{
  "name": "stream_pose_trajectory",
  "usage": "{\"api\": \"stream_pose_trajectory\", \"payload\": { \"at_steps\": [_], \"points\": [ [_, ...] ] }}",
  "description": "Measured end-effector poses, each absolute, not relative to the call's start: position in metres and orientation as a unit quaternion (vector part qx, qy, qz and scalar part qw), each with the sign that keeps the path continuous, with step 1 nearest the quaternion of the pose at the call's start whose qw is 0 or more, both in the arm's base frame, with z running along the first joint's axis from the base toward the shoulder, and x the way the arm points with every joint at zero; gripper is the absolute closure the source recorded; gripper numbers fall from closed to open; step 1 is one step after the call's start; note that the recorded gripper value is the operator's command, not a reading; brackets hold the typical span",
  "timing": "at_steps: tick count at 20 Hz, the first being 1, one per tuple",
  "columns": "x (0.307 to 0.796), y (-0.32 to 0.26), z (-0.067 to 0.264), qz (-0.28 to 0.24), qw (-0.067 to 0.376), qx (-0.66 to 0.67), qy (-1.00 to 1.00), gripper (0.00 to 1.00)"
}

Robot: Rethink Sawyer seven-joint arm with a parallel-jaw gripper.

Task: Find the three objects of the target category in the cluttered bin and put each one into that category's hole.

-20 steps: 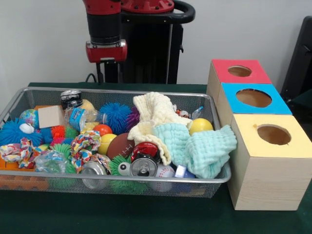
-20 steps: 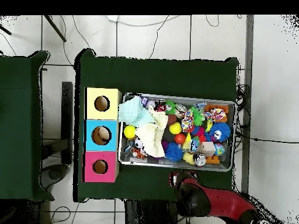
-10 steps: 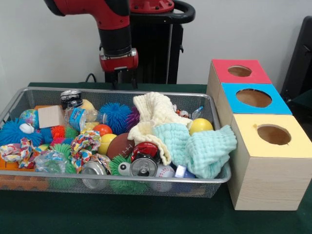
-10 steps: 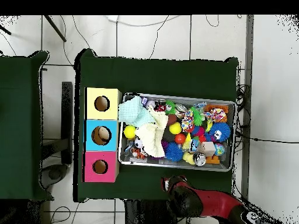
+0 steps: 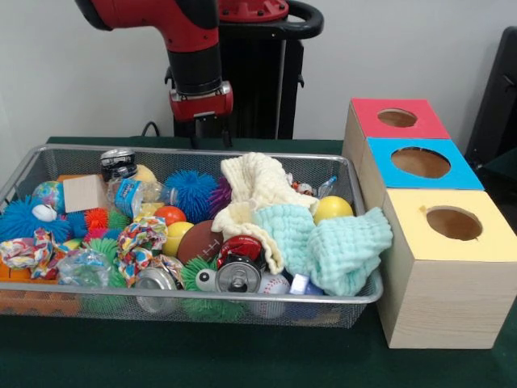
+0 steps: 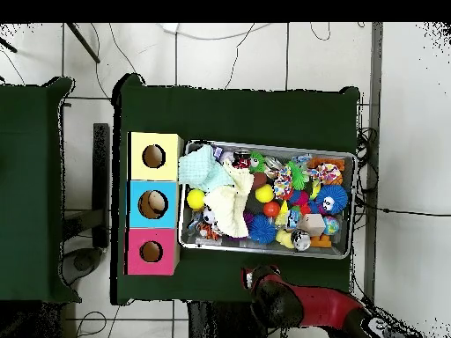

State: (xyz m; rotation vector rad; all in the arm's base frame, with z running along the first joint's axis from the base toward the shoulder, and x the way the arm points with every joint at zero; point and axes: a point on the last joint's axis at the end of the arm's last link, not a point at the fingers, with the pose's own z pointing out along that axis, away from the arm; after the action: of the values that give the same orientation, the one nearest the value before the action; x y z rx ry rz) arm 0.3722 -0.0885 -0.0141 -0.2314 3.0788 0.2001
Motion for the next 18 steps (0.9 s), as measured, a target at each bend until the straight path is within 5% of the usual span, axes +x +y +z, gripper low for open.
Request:
{"api": "stream_pose_trajectory", "payload": {
  "at_steps": [18],
  "points": [
    [0.437,-0.112,0.066,-0.001,0.047,-0.061,0.997,0.00]
  ]
}}
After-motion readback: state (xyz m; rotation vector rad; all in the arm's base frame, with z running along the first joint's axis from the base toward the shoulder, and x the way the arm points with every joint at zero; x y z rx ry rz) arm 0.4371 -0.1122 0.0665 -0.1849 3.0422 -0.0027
